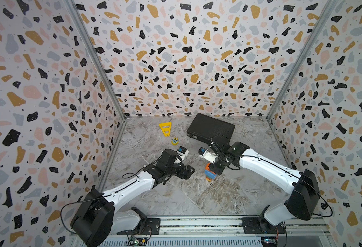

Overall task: Assemble an ice cream with lego
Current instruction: Assemble the lego brick with the lego brick.

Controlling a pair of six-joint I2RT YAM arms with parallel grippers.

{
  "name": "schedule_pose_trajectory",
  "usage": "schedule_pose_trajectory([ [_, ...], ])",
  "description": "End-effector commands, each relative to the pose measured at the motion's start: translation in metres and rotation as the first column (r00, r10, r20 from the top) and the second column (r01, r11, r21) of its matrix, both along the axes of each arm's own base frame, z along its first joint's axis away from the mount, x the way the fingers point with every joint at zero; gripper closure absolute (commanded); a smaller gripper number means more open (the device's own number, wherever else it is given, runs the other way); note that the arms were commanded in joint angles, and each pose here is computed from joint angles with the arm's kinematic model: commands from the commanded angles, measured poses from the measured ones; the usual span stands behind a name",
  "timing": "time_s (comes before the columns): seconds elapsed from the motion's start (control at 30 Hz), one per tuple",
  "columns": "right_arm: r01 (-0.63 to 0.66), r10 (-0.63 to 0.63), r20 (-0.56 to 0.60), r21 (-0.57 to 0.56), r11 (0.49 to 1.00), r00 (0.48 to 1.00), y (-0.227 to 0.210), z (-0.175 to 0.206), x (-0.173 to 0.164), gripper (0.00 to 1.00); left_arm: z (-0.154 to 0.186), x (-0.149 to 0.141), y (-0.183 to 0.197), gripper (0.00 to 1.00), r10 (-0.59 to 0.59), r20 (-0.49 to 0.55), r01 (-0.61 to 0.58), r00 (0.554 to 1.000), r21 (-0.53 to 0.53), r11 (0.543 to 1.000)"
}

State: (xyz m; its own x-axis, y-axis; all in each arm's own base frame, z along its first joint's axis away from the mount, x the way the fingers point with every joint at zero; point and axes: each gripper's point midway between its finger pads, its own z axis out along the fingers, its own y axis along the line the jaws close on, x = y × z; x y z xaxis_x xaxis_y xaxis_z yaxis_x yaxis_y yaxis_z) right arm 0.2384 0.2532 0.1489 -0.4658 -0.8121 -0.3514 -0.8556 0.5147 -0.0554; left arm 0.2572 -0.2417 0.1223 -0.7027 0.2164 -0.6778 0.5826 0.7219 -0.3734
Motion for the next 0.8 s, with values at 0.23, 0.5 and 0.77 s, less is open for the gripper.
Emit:
schedule_pose_trajectory([
  [0.23, 0.121, -0.123, 0.041, 0.056, 0.991, 0.992, -0.005, 0.033, 0.003, 0.93, 0.001, 0.001, -0.001, 0.13, -0.013, 0.021, 0.014, 1.0, -0.01, 1.0],
  [0.5, 0.061, -0.061, 0.0, 0.067, 0.996, 0.998, -0.003, 0.034, -0.01, 0.93, 0.0, 0.002, -0.001, 0.13, -0.012, 0.019, 0.013, 1.0, -0.009, 1.0],
  [0.77, 0.019, -0.016, -0.038, 0.083, 0.996, 0.999, 0.004, 0.026, -0.016, 0.93, -0.002, 0.002, -0.002, 0.13, -0.015, 0.016, 0.015, 1.0, -0.008, 1.0],
])
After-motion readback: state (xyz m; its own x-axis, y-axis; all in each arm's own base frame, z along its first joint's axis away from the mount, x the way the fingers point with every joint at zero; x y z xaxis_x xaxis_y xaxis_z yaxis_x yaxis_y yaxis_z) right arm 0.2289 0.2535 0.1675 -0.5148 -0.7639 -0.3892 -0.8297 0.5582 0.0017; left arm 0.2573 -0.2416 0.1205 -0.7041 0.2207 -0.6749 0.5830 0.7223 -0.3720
